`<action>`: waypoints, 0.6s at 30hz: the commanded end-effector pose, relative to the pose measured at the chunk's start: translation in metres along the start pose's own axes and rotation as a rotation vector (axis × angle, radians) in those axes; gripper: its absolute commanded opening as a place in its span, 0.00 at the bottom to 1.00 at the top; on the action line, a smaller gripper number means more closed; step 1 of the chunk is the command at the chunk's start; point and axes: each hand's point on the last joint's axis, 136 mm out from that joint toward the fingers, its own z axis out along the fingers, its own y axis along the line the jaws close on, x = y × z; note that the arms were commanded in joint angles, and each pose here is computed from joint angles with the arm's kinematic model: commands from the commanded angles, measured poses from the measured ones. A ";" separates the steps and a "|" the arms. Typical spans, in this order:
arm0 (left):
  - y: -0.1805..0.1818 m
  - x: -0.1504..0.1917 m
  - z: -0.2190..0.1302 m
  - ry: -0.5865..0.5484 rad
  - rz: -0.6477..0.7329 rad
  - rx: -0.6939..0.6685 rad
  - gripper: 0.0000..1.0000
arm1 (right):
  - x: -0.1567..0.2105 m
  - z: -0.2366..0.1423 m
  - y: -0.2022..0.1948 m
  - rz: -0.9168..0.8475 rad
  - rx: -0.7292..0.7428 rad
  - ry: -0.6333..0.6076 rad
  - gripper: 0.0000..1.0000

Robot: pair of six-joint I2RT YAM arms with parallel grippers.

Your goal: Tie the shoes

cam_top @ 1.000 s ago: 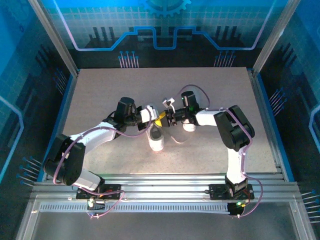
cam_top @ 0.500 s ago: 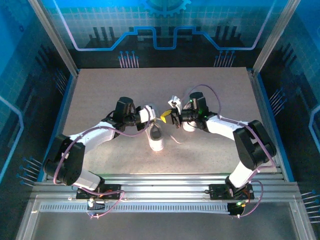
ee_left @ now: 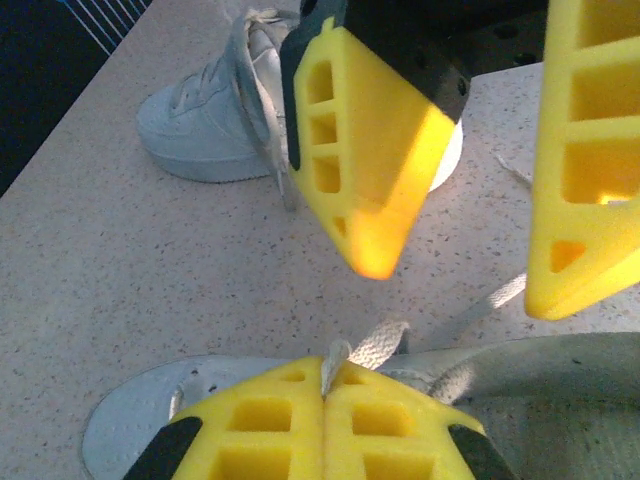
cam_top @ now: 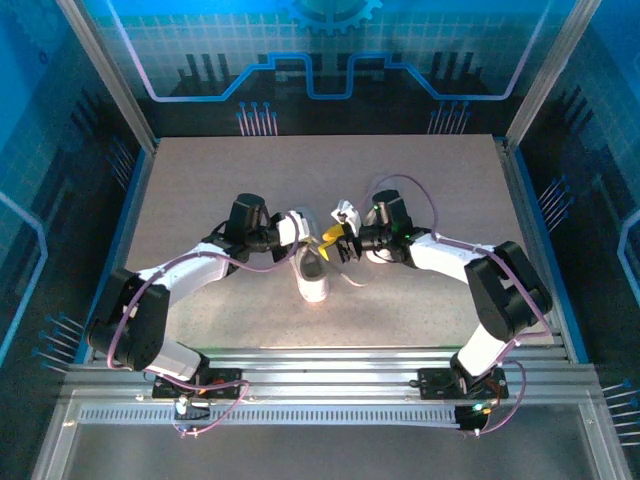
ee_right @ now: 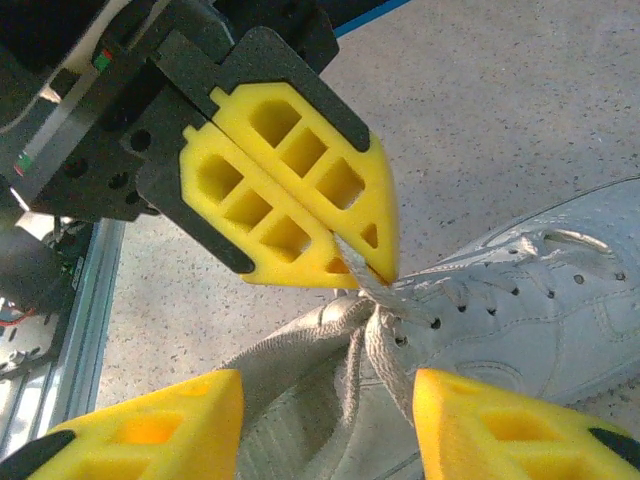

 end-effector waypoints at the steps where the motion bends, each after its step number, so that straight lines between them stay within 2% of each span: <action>1: -0.001 -0.018 -0.005 -0.050 0.015 0.059 0.00 | -0.004 0.008 -0.007 -0.068 0.006 0.016 0.51; 8: -0.003 -0.020 -0.005 -0.050 0.008 0.086 0.00 | -0.007 0.022 -0.014 -0.114 -0.014 0.013 0.53; 18: -0.003 -0.027 -0.005 -0.041 0.007 0.135 0.00 | -0.017 0.037 -0.013 -0.171 -0.049 -0.011 0.50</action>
